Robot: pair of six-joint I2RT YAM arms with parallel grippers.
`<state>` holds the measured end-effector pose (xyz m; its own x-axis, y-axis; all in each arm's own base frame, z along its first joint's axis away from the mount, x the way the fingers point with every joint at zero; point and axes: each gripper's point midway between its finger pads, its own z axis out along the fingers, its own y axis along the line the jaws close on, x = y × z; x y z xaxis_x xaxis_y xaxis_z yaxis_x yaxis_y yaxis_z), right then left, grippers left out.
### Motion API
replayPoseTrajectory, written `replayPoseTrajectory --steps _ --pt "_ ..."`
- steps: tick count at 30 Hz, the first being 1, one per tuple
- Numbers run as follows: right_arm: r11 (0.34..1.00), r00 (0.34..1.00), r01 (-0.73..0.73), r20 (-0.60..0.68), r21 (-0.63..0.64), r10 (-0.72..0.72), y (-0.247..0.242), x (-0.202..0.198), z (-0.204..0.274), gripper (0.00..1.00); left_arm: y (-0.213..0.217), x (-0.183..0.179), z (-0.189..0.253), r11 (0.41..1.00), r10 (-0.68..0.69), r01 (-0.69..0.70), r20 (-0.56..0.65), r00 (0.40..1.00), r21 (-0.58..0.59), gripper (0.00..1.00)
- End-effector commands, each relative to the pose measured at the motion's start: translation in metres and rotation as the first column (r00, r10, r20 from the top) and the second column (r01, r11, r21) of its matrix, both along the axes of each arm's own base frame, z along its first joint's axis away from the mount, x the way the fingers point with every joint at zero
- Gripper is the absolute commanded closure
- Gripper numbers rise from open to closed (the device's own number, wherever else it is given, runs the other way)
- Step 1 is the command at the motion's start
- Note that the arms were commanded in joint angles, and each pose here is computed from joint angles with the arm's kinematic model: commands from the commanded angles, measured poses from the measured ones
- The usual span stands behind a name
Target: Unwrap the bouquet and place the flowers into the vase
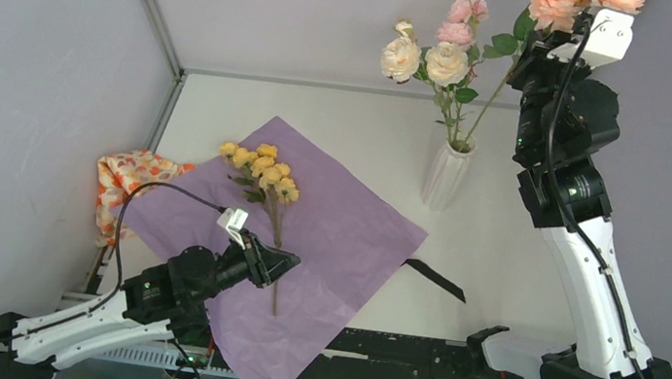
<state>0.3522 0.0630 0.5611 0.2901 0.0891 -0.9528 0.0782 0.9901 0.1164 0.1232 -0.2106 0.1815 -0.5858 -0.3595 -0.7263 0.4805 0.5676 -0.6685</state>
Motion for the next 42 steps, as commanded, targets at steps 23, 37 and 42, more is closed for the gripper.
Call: replayPoseTrajectory --steps 23,37,42 --pt "0.998 0.963 -0.035 -0.266 0.057 0.049 0.011 0.056 -0.139 0.86 -0.007 0.004 -0.008 1.000 0.006 -0.006 -0.007 1.000 0.003 0.75" --pt "0.996 0.957 -0.041 -0.282 0.078 0.062 0.009 0.045 -0.142 0.21 -0.005 0.007 -0.016 0.999 0.034 -0.034 -0.030 0.999 0.004 0.71" --pt "0.994 0.965 -0.038 -0.253 0.104 0.063 0.001 0.023 -0.126 0.15 0.000 0.011 -0.021 0.997 0.073 -0.072 -0.048 0.996 0.025 0.69"
